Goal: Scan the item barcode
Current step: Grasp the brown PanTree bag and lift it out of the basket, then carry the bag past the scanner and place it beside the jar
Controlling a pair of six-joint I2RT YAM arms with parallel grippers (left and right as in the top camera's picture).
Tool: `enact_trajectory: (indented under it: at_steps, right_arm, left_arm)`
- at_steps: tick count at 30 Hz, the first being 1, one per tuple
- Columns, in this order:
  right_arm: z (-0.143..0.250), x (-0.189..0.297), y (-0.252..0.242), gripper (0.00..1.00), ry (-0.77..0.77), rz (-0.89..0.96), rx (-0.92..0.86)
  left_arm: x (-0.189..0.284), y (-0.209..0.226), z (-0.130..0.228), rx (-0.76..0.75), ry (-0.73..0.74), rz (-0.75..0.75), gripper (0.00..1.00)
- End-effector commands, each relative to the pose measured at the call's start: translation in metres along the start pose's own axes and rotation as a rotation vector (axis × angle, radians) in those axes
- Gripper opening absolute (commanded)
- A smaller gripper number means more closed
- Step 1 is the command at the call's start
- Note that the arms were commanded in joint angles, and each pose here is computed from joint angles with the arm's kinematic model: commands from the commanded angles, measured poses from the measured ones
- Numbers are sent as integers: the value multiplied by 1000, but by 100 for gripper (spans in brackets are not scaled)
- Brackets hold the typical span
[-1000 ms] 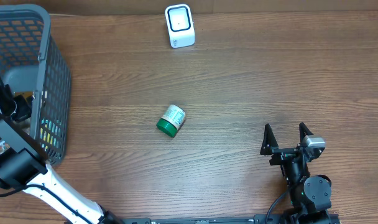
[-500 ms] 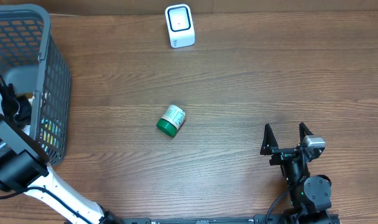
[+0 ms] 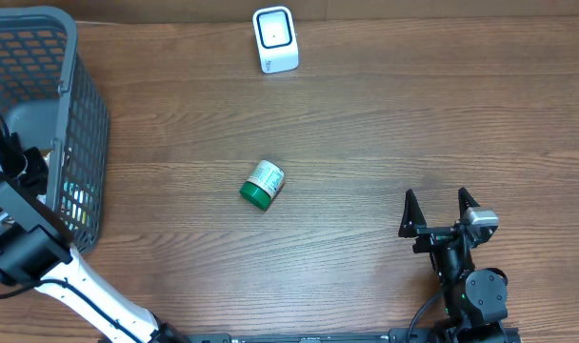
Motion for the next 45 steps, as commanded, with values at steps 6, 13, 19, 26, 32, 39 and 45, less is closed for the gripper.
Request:
enact_trajectory:
  at_steps: [6,13,19,26,32,39,45]
  right_arm:
    - [3,-1,-2,100,2,15,-4]
    - [3,-1,-2,100,2,15,-4]
    - [3,-1,-2,100,2,15,-4]
    - [3,-1,-2,100,2,15,-4]
    - [3,-1,-2,100,2,15,-4]
    - [3,-1,-2,100,2,15,-4]
    - [3,-1,-2,100,2,15,-4]
  left_arm:
    - [113,-11,-35,76,-242,95,4]
    - [234,-40,-27,15,-540,329,4]
    - [336,-65,18,-27,-792,556,4]
    - [407,-103,96,-200,-929,684,4]
    - [395,-149,135,-324,-801,654,4]
    - [348,-221,151,-489,-563,604,4]
    - [272,-259,163,-565,-290,425,4]
Point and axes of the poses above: each gripper's point midway between its finger pads, its own x axis back along the fingers, its own y axis along the line the jaws close on, z = x × y, the point moved 6 cm from there along x, back along the fingers, and after that the axes turned 4 degrees about x, right-handed, at the moved point
